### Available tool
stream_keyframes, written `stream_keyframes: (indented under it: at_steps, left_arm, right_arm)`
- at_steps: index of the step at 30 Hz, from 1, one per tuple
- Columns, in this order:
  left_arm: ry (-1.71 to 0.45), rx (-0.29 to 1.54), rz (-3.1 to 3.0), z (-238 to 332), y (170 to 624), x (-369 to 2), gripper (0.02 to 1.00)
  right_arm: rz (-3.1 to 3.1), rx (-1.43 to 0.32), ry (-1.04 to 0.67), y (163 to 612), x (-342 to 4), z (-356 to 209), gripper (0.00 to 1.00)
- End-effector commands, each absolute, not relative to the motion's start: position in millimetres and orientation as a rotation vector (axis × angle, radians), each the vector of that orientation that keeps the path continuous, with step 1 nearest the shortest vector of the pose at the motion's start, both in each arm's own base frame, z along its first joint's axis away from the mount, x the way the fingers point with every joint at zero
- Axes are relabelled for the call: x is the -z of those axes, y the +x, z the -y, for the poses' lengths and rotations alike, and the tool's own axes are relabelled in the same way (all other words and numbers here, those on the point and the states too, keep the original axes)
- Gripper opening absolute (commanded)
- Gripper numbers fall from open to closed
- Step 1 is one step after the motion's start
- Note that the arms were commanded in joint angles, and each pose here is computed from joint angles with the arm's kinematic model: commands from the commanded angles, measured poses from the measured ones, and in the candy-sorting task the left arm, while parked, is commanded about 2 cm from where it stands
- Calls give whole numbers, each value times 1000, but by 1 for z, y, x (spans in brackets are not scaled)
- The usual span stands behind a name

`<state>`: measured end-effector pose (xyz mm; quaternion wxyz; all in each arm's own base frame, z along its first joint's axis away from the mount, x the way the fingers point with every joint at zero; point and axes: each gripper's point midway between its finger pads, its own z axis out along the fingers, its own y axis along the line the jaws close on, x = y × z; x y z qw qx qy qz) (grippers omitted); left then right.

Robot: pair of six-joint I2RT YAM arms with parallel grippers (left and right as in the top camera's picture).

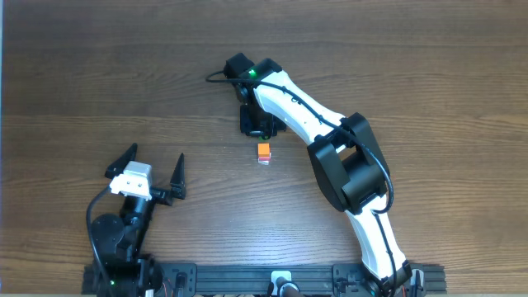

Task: Stack Cubes

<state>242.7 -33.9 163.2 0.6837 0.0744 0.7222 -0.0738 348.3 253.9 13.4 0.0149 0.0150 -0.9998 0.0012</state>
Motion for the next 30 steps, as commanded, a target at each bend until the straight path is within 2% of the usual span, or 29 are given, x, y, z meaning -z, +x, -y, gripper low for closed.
stream_keyframes:
  at_steps: [1,8,19,24,30]
  left_arm:
    - [181,157,-1617,35,243,-162,998]
    - [181,157,-1617,35,243,-162,1000]
    - [181,158,-1617,35,243,-162,998]
    - [181,157,-1617,35,243,-162,998]
    - [181,158,-1617,35,243,-162,996]
  right_arm:
    - [3133,-12,54,353,-12,-258,29]
    - [3173,-8,47,367,-38,-259,12]
    - [3226,-7,67,370,-109,-258,9]
    - [3220,-45,127,337,-151,-250,12]
    - [3209,-49,177,304,-177,-255,12]
